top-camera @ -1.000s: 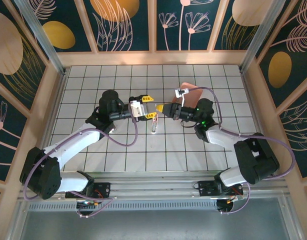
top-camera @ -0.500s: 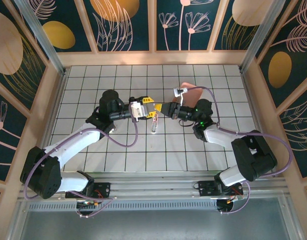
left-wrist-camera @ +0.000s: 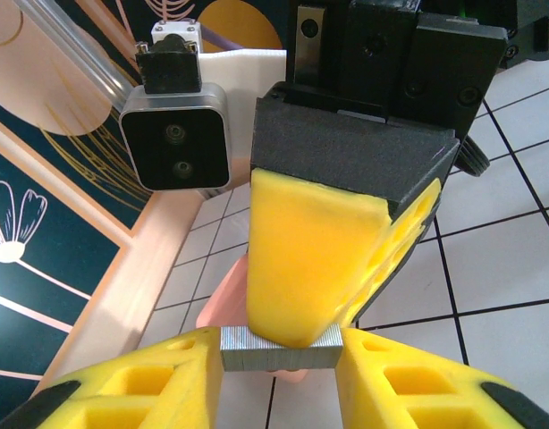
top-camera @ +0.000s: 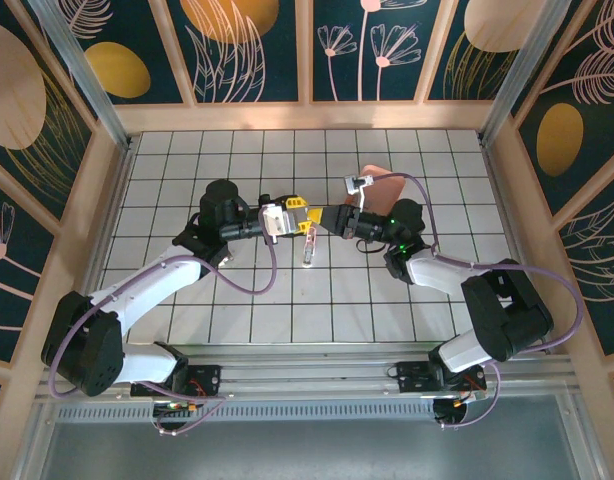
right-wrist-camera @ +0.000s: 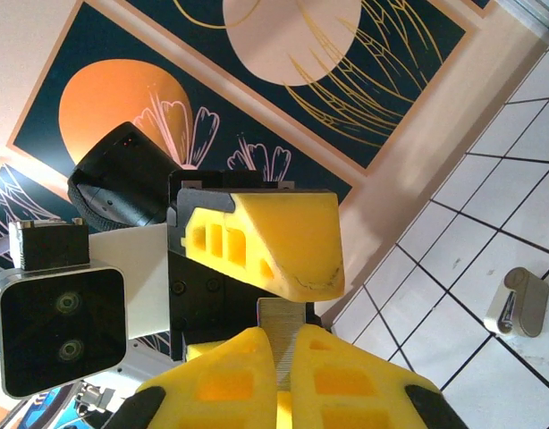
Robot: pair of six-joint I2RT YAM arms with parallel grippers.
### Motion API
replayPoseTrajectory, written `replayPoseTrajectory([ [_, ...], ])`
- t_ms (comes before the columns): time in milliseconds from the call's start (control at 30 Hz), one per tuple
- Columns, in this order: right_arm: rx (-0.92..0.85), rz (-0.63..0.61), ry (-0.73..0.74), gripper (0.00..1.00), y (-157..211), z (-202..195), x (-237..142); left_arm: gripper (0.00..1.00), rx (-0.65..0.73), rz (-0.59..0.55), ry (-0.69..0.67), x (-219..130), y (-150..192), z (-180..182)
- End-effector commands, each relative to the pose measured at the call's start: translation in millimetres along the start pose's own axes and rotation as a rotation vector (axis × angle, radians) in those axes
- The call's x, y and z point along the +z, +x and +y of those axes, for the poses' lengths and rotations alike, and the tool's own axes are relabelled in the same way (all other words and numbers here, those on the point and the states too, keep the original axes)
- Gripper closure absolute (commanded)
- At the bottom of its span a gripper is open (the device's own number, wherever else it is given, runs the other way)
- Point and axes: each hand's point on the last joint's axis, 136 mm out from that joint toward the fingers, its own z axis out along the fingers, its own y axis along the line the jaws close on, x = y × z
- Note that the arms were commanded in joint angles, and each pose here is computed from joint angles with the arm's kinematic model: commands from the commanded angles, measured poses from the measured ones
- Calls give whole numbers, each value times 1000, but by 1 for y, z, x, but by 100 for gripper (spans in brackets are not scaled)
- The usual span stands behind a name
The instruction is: Load the staples into the stapler
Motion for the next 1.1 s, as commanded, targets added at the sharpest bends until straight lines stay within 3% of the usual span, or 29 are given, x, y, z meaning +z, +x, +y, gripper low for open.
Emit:
replayPoseTrajectory([
  [0,-46,4,-50,92,-3,13,5,64,32,-44,1,2,-11,2],
  [367,-28,-2,-37,91,0,11,4,74,26,-34,0,1,-12,3],
  [733,-51,-44,31,75,-5,7,-5,79,-39,33,56,3,-2,-2],
  [900,-82,-100,115,67,-13,6,-25,78,-257,165,80,10,20,0],
  [1067,-37,-191,365,62,-23,-22,-63,78,-511,328,91,19,50,-12],
])
